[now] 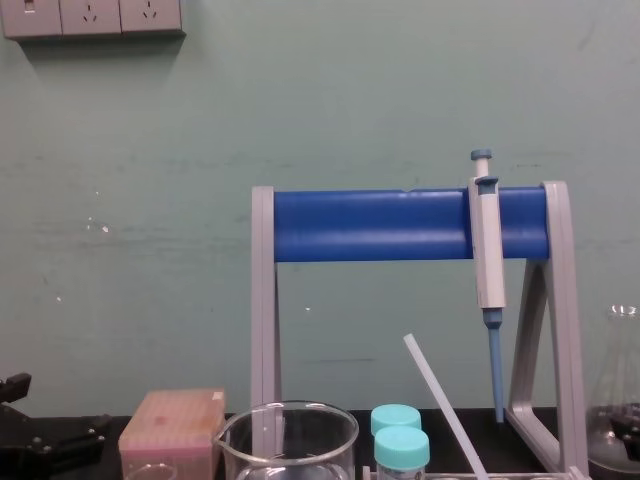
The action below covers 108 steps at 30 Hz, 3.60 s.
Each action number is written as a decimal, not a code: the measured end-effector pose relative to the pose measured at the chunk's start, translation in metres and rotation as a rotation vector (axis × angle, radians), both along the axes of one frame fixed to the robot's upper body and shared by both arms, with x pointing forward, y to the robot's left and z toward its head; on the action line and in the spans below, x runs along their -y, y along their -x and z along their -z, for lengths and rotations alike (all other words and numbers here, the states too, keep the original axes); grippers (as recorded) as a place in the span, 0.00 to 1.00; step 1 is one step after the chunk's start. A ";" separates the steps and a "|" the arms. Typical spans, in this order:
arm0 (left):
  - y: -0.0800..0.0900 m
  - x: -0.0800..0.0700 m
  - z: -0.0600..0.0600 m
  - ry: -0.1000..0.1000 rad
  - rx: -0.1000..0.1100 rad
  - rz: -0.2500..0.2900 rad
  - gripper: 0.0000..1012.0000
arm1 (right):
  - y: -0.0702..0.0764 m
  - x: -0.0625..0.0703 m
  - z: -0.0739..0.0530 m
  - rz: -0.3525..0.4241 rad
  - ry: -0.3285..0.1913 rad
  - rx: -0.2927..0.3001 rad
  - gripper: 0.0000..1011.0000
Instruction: Pick up the stirring rod with one hand, then place it down.
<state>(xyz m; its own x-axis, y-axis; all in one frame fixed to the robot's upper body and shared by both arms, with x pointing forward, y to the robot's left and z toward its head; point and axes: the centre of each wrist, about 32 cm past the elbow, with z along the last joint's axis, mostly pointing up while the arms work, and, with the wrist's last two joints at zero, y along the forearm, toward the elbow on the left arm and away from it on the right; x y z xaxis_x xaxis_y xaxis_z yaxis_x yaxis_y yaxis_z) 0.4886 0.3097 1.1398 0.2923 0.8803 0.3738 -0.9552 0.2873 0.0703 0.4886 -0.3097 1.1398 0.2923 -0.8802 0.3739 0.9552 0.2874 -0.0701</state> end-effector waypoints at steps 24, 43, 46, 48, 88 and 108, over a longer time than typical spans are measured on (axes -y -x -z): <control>0.000 0.000 0.000 0.000 0.000 0.000 0.99 | 0.000 0.000 0.000 0.000 0.000 0.000 0.99; 0.000 0.000 0.000 0.000 0.000 0.000 0.99 | 0.000 0.000 0.000 0.000 0.000 0.000 0.99; 0.000 0.000 0.000 0.000 0.000 0.000 0.99 | 0.000 0.000 0.000 0.000 0.000 0.000 0.99; 0.000 0.000 0.000 0.000 0.000 0.000 0.99 | 0.000 0.000 0.000 0.000 0.000 0.000 0.99; 0.000 0.000 0.000 0.000 0.000 0.000 0.99 | -0.021 -0.043 -0.062 -0.499 -0.301 -0.286 0.99; 0.000 0.000 0.000 0.000 0.000 0.000 0.99 | -0.050 -0.065 -0.058 -0.503 -0.254 -0.311 0.99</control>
